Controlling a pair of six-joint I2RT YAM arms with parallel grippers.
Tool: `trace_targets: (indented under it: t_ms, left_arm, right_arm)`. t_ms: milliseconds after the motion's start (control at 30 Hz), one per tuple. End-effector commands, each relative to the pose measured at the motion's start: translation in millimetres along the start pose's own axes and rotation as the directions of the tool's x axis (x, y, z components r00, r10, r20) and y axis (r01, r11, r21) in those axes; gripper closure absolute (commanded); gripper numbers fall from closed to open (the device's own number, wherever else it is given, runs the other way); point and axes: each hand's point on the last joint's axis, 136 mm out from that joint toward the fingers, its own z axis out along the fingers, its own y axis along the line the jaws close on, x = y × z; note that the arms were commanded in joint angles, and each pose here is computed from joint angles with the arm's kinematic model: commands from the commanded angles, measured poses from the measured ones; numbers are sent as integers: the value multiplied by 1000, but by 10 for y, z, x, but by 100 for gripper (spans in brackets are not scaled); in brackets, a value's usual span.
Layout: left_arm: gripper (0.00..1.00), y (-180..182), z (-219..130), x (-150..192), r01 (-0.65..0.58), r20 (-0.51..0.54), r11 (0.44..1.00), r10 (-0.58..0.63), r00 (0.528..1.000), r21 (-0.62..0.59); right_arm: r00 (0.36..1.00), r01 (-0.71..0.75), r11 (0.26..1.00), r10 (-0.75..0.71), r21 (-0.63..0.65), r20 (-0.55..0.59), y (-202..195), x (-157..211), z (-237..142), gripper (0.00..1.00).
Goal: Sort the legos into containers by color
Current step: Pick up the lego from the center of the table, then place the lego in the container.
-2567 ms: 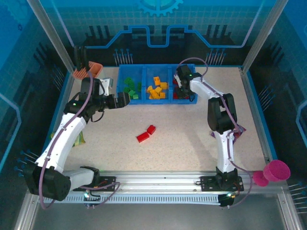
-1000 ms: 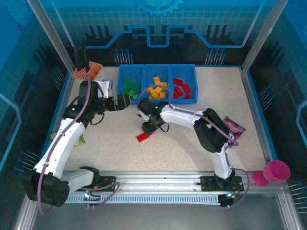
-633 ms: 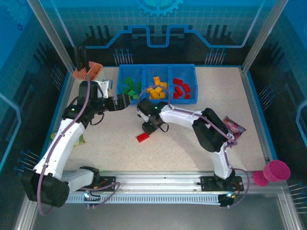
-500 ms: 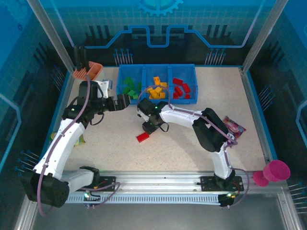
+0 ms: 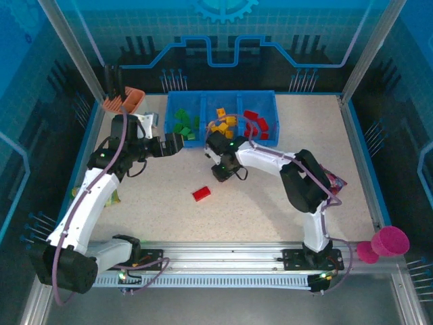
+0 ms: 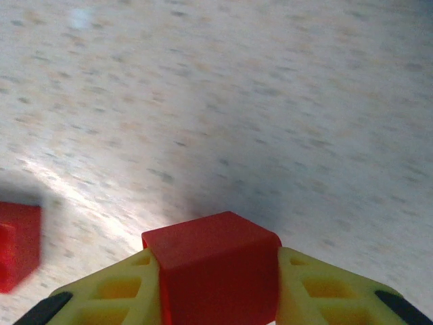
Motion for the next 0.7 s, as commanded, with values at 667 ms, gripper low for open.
trace_targets:
  t_ms: [667]
  left_arm:
    - [1,24,-14,-81,-1,-2,1000,1,1000,-19]
  right_arm:
    - [920,-273,925,170,264,353,-2719,-1027,-538,60]
